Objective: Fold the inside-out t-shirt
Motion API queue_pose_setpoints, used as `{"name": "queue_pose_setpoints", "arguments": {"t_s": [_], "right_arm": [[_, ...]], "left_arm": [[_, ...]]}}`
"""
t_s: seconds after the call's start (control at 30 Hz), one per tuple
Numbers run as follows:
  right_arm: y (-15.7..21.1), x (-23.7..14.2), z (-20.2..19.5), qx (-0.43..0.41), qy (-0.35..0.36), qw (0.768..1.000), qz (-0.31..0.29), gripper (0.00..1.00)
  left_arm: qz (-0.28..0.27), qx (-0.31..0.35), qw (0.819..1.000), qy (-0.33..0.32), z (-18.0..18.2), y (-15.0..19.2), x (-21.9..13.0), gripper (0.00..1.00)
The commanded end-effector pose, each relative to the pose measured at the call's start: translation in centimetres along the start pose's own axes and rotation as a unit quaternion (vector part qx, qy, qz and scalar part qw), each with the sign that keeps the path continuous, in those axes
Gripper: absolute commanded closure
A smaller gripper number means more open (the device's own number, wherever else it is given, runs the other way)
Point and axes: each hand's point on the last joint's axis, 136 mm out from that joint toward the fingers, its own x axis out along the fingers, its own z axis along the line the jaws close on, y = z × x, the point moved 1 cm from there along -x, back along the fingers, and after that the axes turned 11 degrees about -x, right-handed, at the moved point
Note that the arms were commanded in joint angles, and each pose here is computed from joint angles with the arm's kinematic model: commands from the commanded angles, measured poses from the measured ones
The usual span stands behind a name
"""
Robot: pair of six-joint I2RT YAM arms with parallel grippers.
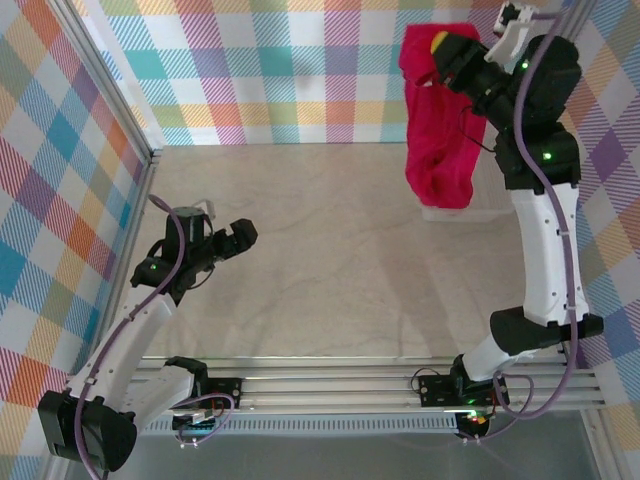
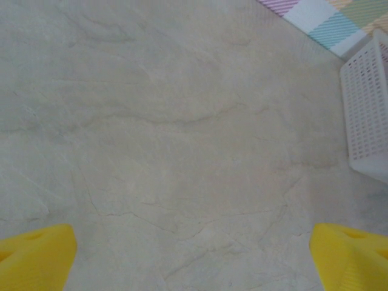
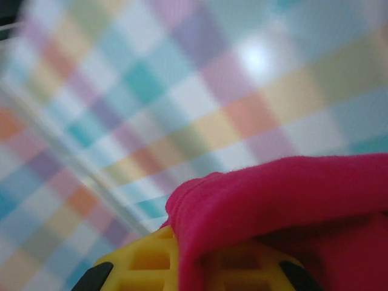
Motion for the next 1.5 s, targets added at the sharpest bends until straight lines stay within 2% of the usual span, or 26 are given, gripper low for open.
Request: {"name": "queue_pose_setpoints", "arguments": {"t_s": [0.0,0.07,0.17,0.37,0.4,0.47,0.5,0.57,0.63,0.8,0.93,1.03,1.17,1.37,1.47], "right_arm": [[1.2,0.5,5.4,-0.015,-0.137,0.99,0.041,1.0],[2.9,1.5,6.4,-0.004,-0.164,0.984,0.066,0.99],[8.2,4.2,5.8,0.029,-0.154,0.979,0.127,0.97],[23.7,8.5,-1.0,0.101,-0.031,0.958,0.266,0.96],[26.0,8.8,-2.4,0.109,-0.009,0.952,0.285,0.87],[30.8,9.2,-4.6,0.115,0.024,0.933,0.339,0.56],[32.4,9.2,-5.4,0.111,0.038,0.923,0.366,0.45],[34.9,8.4,-6.7,0.095,0.066,0.899,0.422,0.34],[35.8,7.3,-7.3,0.077,0.079,0.888,0.446,0.26],[37.5,3.4,-8.8,0.038,0.104,0.879,0.465,0.24],[40.8,-0.2,-10.3,0.04,0.129,0.864,0.485,0.33],[43.7,-2.5,-11.4,0.054,0.149,0.851,0.501,0.46],[47.0,-4.7,-12.0,0.084,0.158,0.839,0.515,0.45],[50.7,-6.5,-12.1,0.135,0.151,0.823,0.531,0.42],[52.1,-7.1,-11.3,0.161,0.129,0.815,0.542,0.4]], "left_arm": [[-0.015,-0.004,1.0,0.006,-0.9,-0.9,-1.0,0.01],[-0.011,-0.005,1.0,0.012,-1.0,-0.8,-0.9,0.01],[-0.003,-0.002,1.0,0.028,-1.5,-0.5,-0.7,0.01],[0.003,0.001,0.999,0.041,-1.9,-0.4,-0.7,0.03],[0.007,0.002,0.999,0.047,-2.1,-0.3,-0.6,0.04],[0.019,0.004,0.998,0.053,-2.4,0.1,-0.3,0.05],[0.023,0.005,0.998,0.058,-2.5,0.2,-0.1,0.06],[0.034,0.006,0.997,0.066,-2.7,0.7,0.4,0.07],[0.044,0.009,0.996,0.071,-2.9,1.3,0.9,0.08],[0.066,0.019,0.995,0.069,-3.5,2.6,3.3,0.1],[0.082,0.038,0.994,0.066,-5.0,3.5,5.9,0.11],[0.077,0.066,0.992,0.07,-7.6,2.7,8.5,0.11],[0.093,0.119,0.987,0.051,-10.9,2.0,13.8,0.18],[0.147,0.147,0.978,0.007,-11.1,3.1,22.4,0.24],[0.153,0.143,0.978,-0.009,-10.8,3.2,25.5,0.22]]}}
